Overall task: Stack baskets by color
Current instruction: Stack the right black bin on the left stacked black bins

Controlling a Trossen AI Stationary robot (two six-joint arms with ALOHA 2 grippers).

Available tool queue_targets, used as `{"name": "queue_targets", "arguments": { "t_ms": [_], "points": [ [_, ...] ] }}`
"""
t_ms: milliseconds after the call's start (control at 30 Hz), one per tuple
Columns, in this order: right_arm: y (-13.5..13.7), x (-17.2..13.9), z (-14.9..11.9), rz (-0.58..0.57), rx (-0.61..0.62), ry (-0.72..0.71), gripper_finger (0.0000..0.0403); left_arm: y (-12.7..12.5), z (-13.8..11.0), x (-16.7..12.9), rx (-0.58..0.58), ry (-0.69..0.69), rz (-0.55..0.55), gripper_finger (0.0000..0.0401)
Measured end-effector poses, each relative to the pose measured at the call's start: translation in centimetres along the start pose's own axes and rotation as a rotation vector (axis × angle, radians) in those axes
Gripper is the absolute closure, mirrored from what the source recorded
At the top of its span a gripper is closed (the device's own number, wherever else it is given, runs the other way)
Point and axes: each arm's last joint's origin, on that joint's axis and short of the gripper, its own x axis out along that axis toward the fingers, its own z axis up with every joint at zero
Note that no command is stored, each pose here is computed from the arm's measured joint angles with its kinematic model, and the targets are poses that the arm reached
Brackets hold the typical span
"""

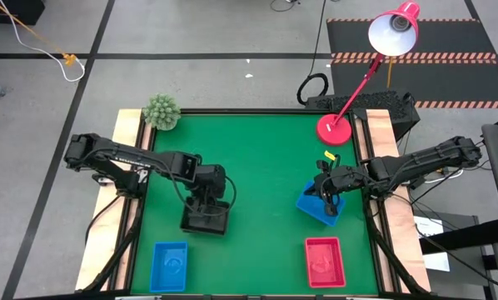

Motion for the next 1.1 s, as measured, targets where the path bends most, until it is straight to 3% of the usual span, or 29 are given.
{"name": "queue_targets", "arguments": {
  "t_ms": [633,933,1100],
  "points": [
    [0.00,0.00,-0.01,0.000,0.000,0.001,0.0401,0.27,-0.24,0.16,-0.068,0.012,0.039,0.0393],
    [0.00,0.00,-0.01,0.000,0.003,0.001,0.0401,0.46,-0.27,0.14,-0.101,0.012,0.106,0.0298],
    [0.01,0.00,-0.01,0.001,0.003,0.001,0.0401,0.42,-0.27,0.16,-0.118,0.012,0.111,0.0277]
  ]
}}
